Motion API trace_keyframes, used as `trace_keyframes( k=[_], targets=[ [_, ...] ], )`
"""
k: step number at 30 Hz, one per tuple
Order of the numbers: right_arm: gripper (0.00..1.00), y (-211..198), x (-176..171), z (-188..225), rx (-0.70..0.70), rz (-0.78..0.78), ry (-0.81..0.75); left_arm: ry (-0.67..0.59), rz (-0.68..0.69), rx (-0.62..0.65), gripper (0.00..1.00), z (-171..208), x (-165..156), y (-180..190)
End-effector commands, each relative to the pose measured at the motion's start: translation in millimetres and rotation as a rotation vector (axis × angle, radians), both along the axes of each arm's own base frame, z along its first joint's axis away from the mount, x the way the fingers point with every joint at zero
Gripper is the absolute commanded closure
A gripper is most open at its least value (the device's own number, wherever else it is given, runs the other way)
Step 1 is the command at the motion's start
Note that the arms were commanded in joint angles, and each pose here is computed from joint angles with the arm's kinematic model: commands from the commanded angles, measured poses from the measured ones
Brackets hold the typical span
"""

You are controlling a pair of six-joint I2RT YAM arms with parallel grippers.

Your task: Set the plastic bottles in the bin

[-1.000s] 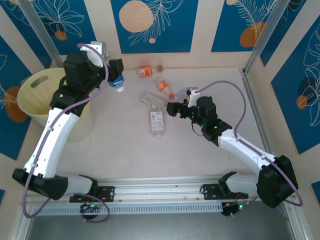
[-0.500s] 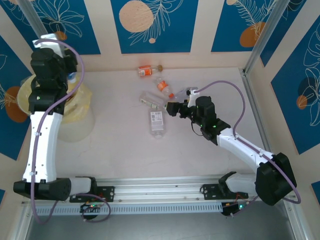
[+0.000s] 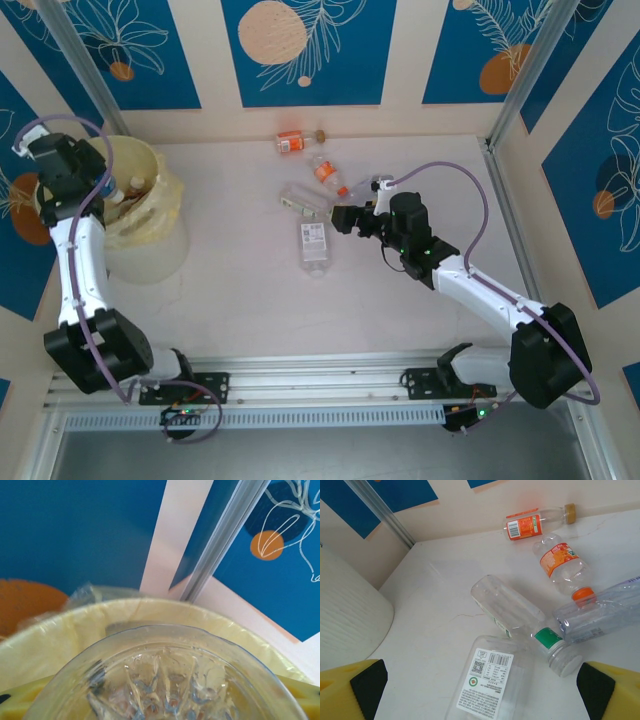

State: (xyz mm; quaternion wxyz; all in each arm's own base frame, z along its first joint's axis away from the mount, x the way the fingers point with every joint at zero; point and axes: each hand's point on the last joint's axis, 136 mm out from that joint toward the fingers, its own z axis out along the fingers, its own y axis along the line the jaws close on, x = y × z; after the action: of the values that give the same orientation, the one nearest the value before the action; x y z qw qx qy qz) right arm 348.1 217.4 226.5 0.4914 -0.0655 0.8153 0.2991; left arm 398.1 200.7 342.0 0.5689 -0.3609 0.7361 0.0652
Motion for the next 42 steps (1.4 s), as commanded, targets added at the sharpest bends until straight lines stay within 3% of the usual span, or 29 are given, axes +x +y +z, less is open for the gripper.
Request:
trace_keyframes(
  k=[1,4,6,9,19,28,36,42],
  targets=[
    [0.01,2,1,14,0.033,0.006,-0.016,-0.158,-0.080,-0.135,0.47,9,27,-13],
    [0.00,3,0,12,0.043,0.007,-0.006,-0.112,-0.073,-0.249,0.37,-23,36,-15],
    [0.00,4,-1,12,0.049,0.010,-0.002,-0.086,-0.059,-0.299,0.17,-34,39,-15],
    [0.00,5,-3,11,0.042,0.019,0.002,-0.049,-0.101,-0.332,0.00,-31,45,-21],
    [0.00,4,-2,5,0.042,0.015,0.004,-0.085,-0.134,-0.228,0.00,18,28,-27],
    [0.01,1,0,8,0.044,-0.008,-0.005,-0.087,-0.242,-0.152,0.00,43,18,-61],
    [0.00,-23,4,5,0.052,-0.140,-0.012,-0.106,-0.401,0.104,0.00,97,-3,-154],
    [0.00,-30,5,0,0.064,-0.166,0.022,-0.114,-0.563,0.187,0.00,99,-13,-234]
  ],
)
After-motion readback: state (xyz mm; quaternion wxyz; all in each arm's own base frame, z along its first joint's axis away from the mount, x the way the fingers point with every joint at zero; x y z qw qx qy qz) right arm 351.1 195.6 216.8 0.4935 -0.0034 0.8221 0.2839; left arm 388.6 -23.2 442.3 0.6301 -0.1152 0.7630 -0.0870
